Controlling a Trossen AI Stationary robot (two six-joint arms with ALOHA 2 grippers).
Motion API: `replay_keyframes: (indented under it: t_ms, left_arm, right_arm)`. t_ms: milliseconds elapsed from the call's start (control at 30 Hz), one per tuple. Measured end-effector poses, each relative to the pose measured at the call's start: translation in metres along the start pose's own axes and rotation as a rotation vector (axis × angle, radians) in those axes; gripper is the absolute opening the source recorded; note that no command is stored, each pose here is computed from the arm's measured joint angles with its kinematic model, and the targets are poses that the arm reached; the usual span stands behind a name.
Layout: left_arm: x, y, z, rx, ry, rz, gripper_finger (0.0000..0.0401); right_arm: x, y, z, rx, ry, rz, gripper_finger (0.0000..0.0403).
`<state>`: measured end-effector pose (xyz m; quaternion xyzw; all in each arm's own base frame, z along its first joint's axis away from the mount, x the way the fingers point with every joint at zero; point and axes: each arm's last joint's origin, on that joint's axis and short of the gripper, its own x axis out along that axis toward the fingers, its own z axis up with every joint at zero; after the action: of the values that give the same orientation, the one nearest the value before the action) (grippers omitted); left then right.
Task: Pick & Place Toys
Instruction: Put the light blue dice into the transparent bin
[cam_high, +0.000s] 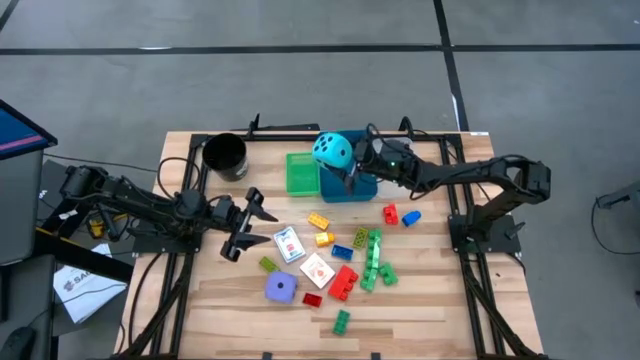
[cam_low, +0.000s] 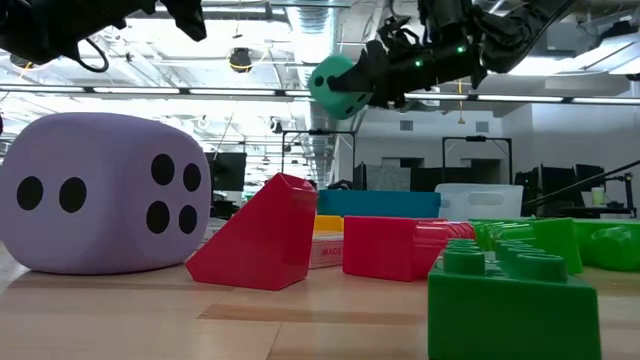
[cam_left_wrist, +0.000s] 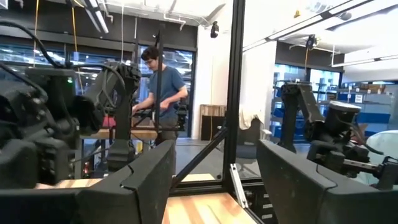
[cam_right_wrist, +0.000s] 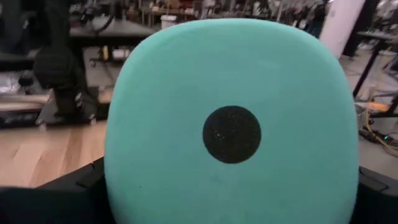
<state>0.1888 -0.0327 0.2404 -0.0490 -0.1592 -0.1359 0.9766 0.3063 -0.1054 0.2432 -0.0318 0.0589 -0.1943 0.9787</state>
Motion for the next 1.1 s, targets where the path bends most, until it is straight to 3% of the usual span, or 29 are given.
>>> replay_keyframes:
  t_ms: [300,567,833,1000,1100]
  left_arm:
    - [0.0,0.0,0.001,0.007,-0.014,0.001,0.0223]
    - [0.0,0.0,0.001,0.009,-0.015,0.007,0.0223]
    - [0.0,0.0,0.001,0.009,-0.01,0.008,0.0223]
    - [0.0,0.0,0.0,0.007,-0.001,0.008,0.0223]
    - [0.0,0.0,-0.001,0.004,0.015,0.009,0.0223]
  right_arm:
    - [0.001,-0.015,0.0,0.075,-0.009,0.029,0.0363]
    - [0.02,-0.012,0.022,0.03,0.142,0.039,0.0363]
    - [0.046,-0.022,0.027,-0.033,0.361,-0.145,0.0363]
    - [0.041,-0.029,0.026,-0.118,0.52,-0.398,0.0363]
    - [0.036,-0.032,0.022,-0.13,0.607,-0.488,0.0363]
